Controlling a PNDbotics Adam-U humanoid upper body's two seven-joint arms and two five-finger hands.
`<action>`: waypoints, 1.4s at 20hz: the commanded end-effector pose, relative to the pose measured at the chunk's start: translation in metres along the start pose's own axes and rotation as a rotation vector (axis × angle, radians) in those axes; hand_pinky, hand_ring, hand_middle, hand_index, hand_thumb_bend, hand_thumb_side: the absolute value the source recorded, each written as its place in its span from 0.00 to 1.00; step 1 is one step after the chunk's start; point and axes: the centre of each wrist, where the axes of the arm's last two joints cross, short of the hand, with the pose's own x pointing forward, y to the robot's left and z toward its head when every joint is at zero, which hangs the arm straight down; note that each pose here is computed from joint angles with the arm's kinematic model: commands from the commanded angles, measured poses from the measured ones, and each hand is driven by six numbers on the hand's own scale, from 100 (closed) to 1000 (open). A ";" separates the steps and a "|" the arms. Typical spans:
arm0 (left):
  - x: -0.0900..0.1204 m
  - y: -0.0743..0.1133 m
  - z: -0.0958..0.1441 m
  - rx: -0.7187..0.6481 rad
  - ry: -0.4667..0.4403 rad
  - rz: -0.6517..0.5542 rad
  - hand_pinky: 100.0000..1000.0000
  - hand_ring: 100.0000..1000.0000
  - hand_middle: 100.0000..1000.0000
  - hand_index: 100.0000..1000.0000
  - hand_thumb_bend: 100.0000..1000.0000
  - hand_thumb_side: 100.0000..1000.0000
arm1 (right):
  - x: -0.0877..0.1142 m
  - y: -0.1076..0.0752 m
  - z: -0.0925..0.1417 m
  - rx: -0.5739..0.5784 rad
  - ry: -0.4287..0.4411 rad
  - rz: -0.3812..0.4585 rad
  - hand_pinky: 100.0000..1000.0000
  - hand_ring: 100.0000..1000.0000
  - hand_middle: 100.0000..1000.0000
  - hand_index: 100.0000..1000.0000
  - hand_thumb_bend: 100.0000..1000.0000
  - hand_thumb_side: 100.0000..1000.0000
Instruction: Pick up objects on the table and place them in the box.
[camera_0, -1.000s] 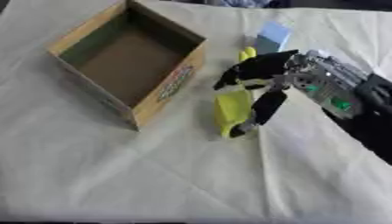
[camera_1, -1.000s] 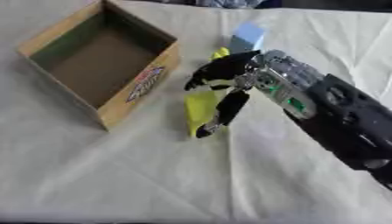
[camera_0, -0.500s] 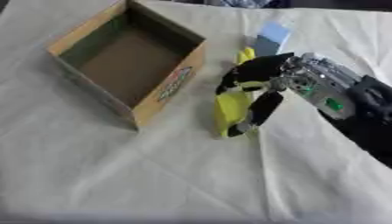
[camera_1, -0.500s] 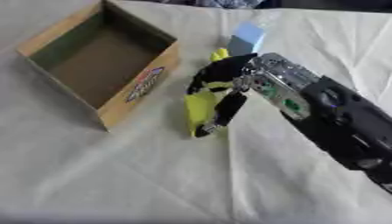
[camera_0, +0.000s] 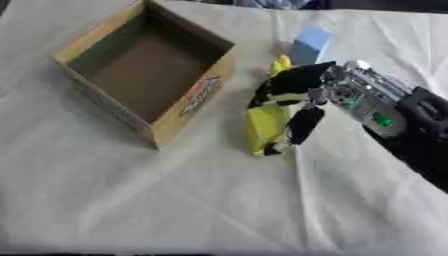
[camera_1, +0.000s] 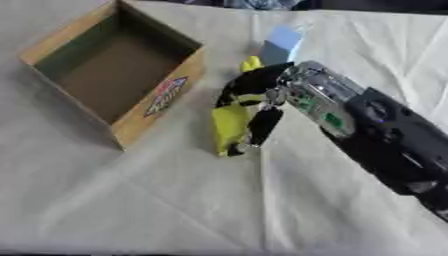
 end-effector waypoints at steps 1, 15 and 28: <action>0.005 0.002 -0.005 -0.004 -0.026 0.002 0.56 0.81 1.00 0.64 0.19 0.94 | -0.003 -0.009 0.009 -0.011 0.003 0.002 0.89 0.87 0.71 0.89 0.42 0.55; 0.004 0.003 -0.005 -0.003 -0.023 -0.005 0.57 0.81 1.00 0.63 0.19 0.95 | 0.002 -0.026 0.030 -0.122 -0.009 -0.074 0.85 0.83 0.67 0.86 0.25 0.45; 0.004 0.003 -0.005 -0.004 -0.022 -0.008 0.57 0.81 1.00 0.63 0.19 0.95 | 0.014 -0.065 0.067 -0.281 -0.037 -0.086 0.85 0.84 0.67 0.86 0.17 0.41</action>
